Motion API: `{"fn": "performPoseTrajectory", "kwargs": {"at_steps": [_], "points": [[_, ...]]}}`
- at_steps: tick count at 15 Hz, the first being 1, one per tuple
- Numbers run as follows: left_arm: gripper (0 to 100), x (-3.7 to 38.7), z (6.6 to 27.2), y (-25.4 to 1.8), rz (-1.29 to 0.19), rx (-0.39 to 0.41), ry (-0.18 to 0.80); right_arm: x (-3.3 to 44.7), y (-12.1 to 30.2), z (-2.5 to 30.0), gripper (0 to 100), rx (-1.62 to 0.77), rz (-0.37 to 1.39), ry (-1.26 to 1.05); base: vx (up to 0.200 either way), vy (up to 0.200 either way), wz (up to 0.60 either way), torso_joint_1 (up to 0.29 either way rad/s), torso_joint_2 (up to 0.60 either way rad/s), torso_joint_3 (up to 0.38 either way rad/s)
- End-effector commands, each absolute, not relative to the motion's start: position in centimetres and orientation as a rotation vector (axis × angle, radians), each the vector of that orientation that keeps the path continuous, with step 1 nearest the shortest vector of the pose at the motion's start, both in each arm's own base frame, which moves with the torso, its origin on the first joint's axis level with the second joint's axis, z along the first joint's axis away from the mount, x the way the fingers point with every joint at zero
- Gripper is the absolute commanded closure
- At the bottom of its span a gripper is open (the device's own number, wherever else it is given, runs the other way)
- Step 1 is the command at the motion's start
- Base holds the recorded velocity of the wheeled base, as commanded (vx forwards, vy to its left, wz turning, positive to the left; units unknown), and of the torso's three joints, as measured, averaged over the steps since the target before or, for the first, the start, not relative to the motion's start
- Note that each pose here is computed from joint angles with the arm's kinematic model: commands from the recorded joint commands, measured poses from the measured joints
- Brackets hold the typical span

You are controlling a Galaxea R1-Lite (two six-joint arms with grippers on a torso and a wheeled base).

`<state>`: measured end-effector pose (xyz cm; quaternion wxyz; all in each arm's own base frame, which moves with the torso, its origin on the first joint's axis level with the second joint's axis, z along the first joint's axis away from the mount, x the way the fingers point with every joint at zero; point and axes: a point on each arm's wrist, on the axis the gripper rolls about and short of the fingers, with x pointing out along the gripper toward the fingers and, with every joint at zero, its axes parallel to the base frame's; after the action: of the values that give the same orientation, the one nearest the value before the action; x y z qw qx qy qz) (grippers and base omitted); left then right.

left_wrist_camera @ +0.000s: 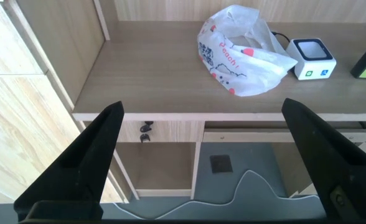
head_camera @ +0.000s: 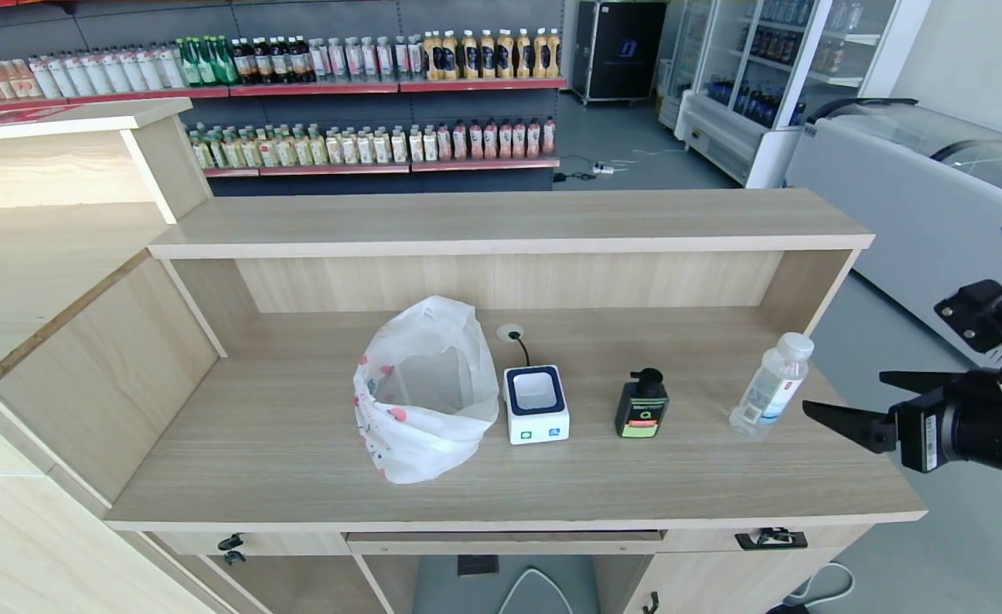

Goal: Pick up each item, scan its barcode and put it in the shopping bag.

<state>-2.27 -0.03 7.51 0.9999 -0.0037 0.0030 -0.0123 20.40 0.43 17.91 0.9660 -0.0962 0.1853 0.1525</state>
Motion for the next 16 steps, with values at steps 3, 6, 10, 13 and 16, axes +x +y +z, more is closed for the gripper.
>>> {"fn": "performPoseTrajectory", "kwargs": {"at_steps": [3, 6, 10, 13, 16], "points": [[0, -2.3, 7.5, 0.0, -0.025, -0.008, 0.006, 23.1, -2.1, 13.4, 0, -0.244, 0.379, 0.458, 0.0, 0.0, 0.0, 0.0, 0.0, 0.0], [0, -2.3, 7.5, 0.0, -0.025, -0.008, 0.006, 27.4, -5.4, 11.3, 0, -0.308, 0.538, 0.401, 0.0, 0.0, 0.0, 0.0, 0.0, 0.0], [0, -2.3, 7.5, 0.0, -0.025, -0.008, 0.006, 32.2, -6.0, 10.0, 0, -0.351, 0.686, 0.318, 0.0, 0.0, 0.0, 0.0, 0.0, 0.0], [0, -2.3, 7.5, 0.0, -0.025, -0.008, 0.006, 33.8, -5.7, 8.6, 0, -0.372, 0.737, 0.311, 0.0, 0.0, 0.0, 0.0, 0.0, 0.0], [0, -2.3, 7.5, 0.0, -0.025, -0.008, 0.006, 35.2, -4.7, 6.6, 0, -0.372, 0.803, 0.321, 0.0, 0.0, 0.0, 0.0, 0.0, 0.0]]}}
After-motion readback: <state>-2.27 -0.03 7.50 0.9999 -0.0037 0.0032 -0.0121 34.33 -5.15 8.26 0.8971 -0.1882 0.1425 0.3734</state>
